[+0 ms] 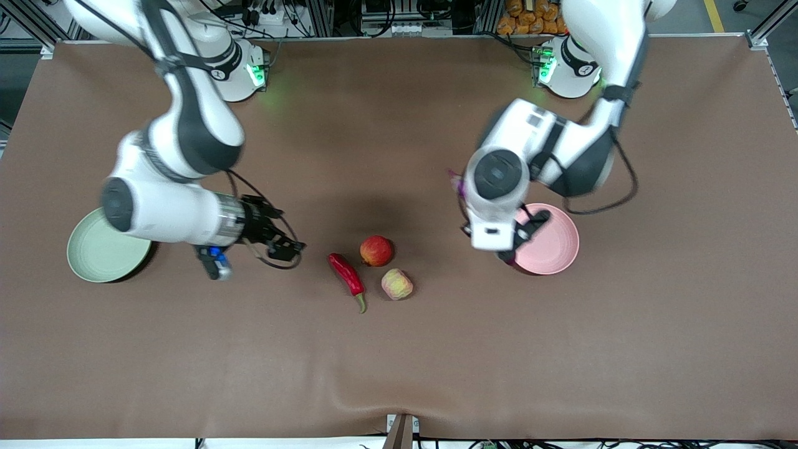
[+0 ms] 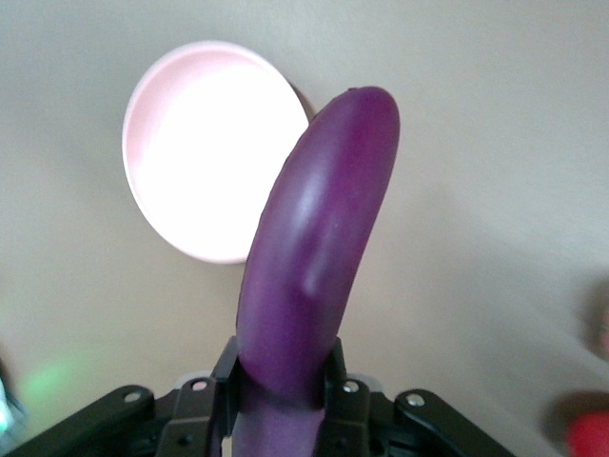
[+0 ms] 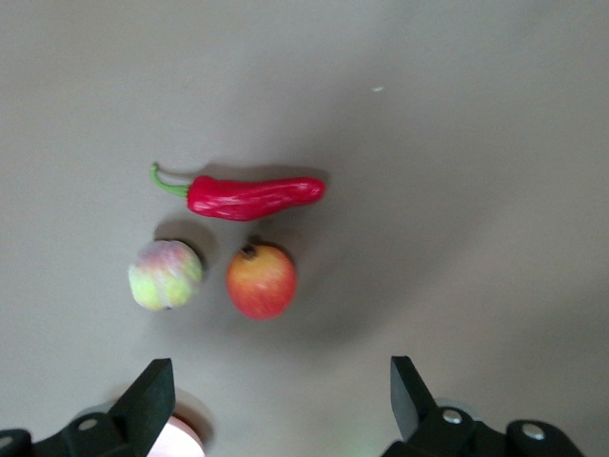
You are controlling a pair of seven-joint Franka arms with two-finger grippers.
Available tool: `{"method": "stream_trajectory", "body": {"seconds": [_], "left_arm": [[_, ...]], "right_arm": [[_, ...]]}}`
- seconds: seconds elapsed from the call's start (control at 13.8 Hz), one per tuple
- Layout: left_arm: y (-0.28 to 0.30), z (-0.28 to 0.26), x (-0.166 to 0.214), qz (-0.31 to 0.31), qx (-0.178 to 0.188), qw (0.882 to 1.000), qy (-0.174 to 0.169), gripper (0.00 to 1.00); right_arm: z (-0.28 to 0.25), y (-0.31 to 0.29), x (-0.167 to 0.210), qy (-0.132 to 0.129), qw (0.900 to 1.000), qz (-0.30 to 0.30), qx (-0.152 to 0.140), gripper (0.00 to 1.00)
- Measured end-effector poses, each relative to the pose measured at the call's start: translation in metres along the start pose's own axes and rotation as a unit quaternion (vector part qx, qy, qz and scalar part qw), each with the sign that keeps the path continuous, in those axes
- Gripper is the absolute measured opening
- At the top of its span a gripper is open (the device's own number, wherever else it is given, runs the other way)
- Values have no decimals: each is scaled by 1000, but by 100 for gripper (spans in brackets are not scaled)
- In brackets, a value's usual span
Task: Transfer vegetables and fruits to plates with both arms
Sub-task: 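Lift the eggplant with the left gripper while the right gripper grasps the apple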
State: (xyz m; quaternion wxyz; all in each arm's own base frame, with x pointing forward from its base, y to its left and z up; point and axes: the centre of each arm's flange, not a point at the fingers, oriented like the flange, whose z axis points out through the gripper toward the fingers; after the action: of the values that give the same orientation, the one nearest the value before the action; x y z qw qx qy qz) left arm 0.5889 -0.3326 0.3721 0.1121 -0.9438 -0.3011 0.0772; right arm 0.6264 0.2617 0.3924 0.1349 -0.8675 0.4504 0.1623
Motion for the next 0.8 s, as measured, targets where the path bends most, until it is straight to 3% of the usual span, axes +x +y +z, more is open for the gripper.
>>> {"method": "stream_trajectory", "body": {"seconds": [0.29, 0.58, 0.8], "left_arm": [[-36, 63, 62, 75, 57, 995, 27, 37], [-65, 128, 73, 144, 26, 987, 63, 37], [-98, 137, 81, 229, 6, 971, 73, 37]], "right_arm": [[79, -24, -33, 19, 1000, 10, 8, 100], [172, -35, -62, 49, 998, -15, 25, 100], [211, -30, -65, 74, 997, -30, 5, 100]]}}
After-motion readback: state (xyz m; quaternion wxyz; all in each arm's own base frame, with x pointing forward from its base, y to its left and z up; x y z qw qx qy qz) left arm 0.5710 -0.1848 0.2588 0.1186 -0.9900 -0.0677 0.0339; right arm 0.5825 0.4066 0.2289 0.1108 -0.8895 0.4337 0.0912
